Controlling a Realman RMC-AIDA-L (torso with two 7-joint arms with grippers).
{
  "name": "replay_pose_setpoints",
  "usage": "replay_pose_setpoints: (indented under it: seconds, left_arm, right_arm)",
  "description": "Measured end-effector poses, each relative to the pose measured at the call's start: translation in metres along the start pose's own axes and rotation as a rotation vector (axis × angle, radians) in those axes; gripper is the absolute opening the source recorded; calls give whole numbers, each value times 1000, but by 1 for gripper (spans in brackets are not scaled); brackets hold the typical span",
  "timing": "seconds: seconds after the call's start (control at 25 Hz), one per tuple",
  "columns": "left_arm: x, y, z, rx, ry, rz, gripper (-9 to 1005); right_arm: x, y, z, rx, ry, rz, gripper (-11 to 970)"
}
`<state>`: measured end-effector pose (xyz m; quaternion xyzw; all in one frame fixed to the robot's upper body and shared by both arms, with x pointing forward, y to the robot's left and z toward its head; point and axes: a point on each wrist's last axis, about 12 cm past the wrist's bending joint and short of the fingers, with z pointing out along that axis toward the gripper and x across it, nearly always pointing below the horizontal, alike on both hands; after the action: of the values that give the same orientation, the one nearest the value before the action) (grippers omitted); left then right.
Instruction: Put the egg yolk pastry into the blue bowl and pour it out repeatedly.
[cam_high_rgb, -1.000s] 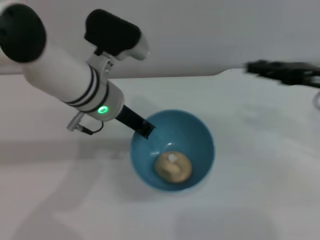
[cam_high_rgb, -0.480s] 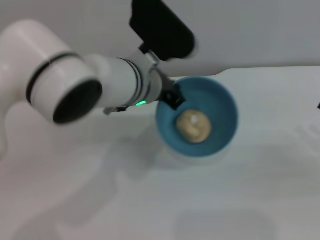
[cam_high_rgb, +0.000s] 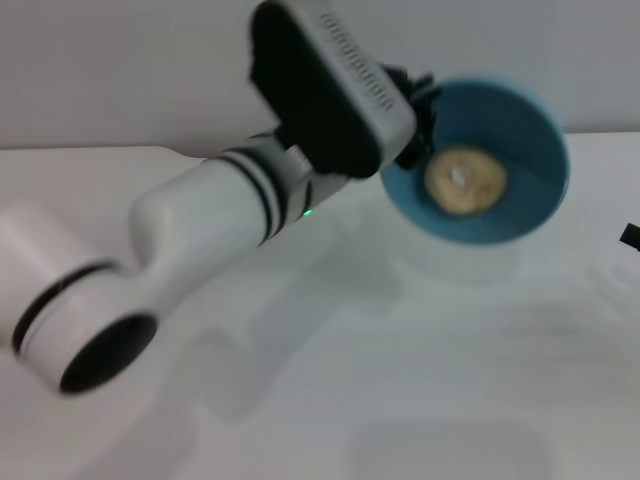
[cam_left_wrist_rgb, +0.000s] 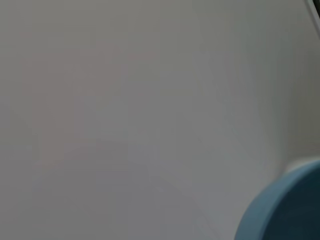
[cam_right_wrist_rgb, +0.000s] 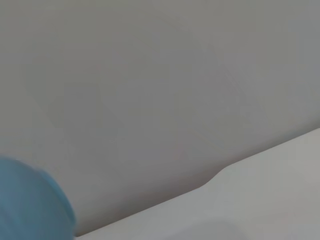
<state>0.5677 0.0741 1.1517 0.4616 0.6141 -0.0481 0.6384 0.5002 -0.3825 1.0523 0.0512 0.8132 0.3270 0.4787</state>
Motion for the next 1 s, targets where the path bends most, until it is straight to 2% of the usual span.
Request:
replay_pose_setpoints:
  seconds: [0.2,0.36,0.48,0.64,0.8,0.92,1.0]
  left_arm:
    - [11,-4,-12,-95,-163,109,13]
    - [23,-18,-22,-171,-296,224,9]
    - [33,-24,-26,-252,-335,267,2]
    - [38,-27,-26,-313,-338,274,2]
    - [38,-26,-24,-325,-339,258,2]
    - [38,-23,-18,-323,-297,209,3]
    - [39,-16,-9,-308,-220,139,3]
  right_arm:
    - [1,1,1,-8,2,3,470]
    - [0,2,2,-11,0,4,470]
    - [0,2,3,-8,-3,5,470]
    - [-1,2,4,-8,-5,4,470]
    - [-3,3,6,-12,-6,0,470]
    - [-5,4,9,-19,-7,-5,470]
    - [-6,7,12,-33,3,-13,470]
